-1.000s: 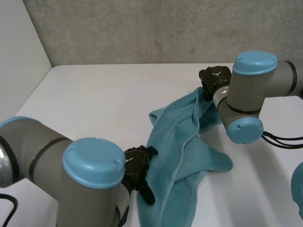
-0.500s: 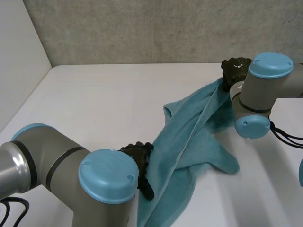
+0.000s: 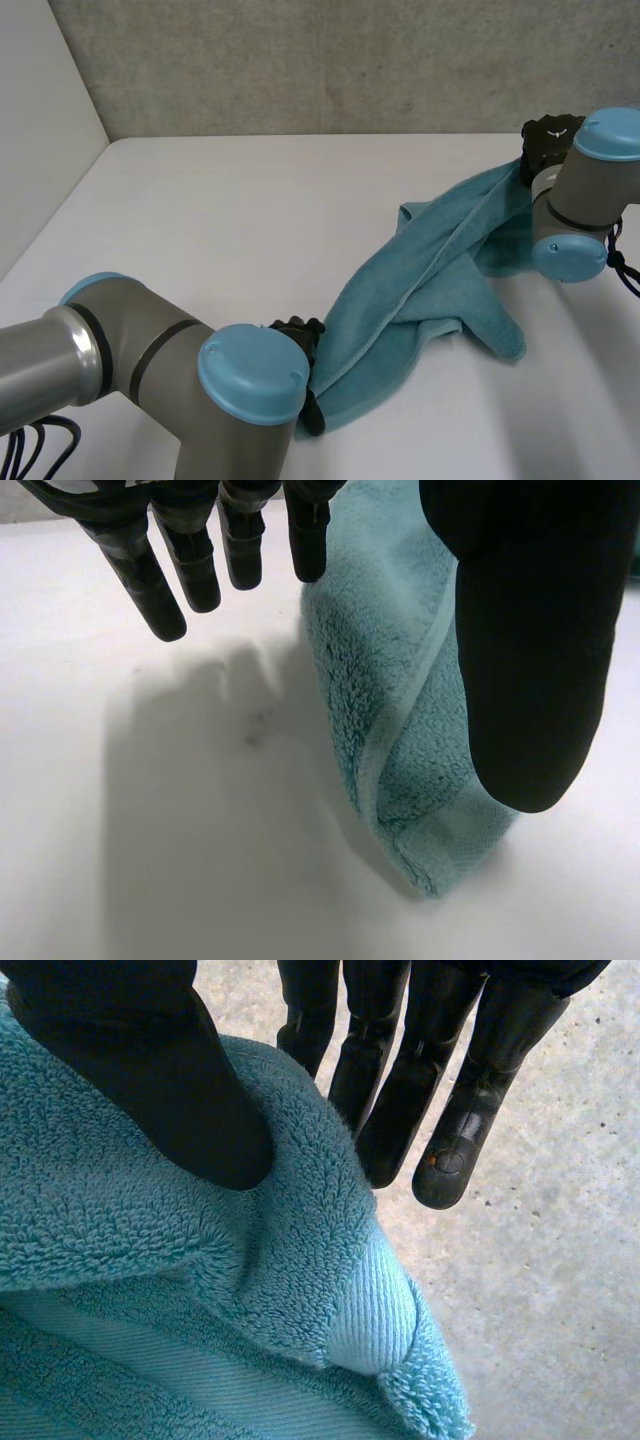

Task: Fold the laundry

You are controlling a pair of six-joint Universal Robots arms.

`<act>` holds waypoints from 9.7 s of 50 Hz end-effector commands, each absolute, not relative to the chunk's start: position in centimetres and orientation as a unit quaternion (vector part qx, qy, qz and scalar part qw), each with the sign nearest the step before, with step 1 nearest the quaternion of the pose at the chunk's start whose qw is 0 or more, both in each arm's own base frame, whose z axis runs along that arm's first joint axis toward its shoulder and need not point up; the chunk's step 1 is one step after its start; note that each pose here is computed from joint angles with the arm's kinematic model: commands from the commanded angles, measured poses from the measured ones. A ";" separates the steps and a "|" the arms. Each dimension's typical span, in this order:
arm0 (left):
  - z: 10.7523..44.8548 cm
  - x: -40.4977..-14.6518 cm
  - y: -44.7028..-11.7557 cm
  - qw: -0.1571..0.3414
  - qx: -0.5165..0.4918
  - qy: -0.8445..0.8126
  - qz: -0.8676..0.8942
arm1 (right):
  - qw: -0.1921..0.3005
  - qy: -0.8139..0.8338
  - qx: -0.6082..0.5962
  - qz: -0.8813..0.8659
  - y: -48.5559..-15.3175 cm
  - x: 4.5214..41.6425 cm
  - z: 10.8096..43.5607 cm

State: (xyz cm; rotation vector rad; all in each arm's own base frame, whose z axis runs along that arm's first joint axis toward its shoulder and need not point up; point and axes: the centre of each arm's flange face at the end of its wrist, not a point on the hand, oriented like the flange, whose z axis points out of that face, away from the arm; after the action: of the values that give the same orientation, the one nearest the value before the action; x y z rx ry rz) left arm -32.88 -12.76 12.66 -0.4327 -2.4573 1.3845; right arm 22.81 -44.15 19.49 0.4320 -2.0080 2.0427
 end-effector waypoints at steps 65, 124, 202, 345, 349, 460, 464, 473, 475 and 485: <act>29.1 -26.3 -26.2 0.070 -0.033 -0.679 0.730 | 0.096 -0.648 0.286 0.699 -36.0 20.6 34.3; 21.4 -23.5 -33.7 -0.018 -0.109 -0.618 0.778 | 0.000 -0.664 0.346 0.663 -35.3 25.4 23.4; 19.2 -21.6 -31.9 -0.035 -0.112 -0.655 0.747 | -0.061 -0.805 0.218 0.549 -37.6 14.7 11.7; 35.0 -17.1 -29.4 -0.043 -0.170 -0.670 0.721 | 0.183 -0.682 0.355 0.613 -33.2 14.1 36.2; 30.1 -17.6 -32.2 -0.035 -0.179 -0.720 0.669 | 0.166 -0.704 0.363 0.587 -34.4 14.3 33.7; 14.7 -20.3 -40.7 -0.130 -0.294 -0.721 0.614 | 0.206 -0.653 0.441 0.580 -42.2 18.1 15.9; 14.1 -20.8 -41.8 -0.130 -0.295 -0.712 0.623 | 0.211 -0.631 0.442 0.602 -43.7 19.4 14.2; 13.7 -22.1 -44.1 -0.135 -0.286 -0.667 0.674 | 0.231 -0.631 0.430 0.603 -45.4 20.0 11.6; 13.6 -22.3 -44.1 -0.134 -0.288 -0.664 0.676 | 0.238 -0.630 0.425 0.605 -45.7 20.0 11.5; 13.6 -24.0 -43.1 -0.151 -0.319 -0.627 0.694 | 0.284 -0.642 0.351 0.620 -46.3 19.0 12.6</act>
State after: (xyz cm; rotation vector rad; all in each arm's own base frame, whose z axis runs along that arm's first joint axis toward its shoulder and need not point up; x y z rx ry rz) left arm -22.96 -43.75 13.33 -1.0347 -2.2550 2.3485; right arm 19.89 -45.99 11.61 1.1176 -1.7138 1.6660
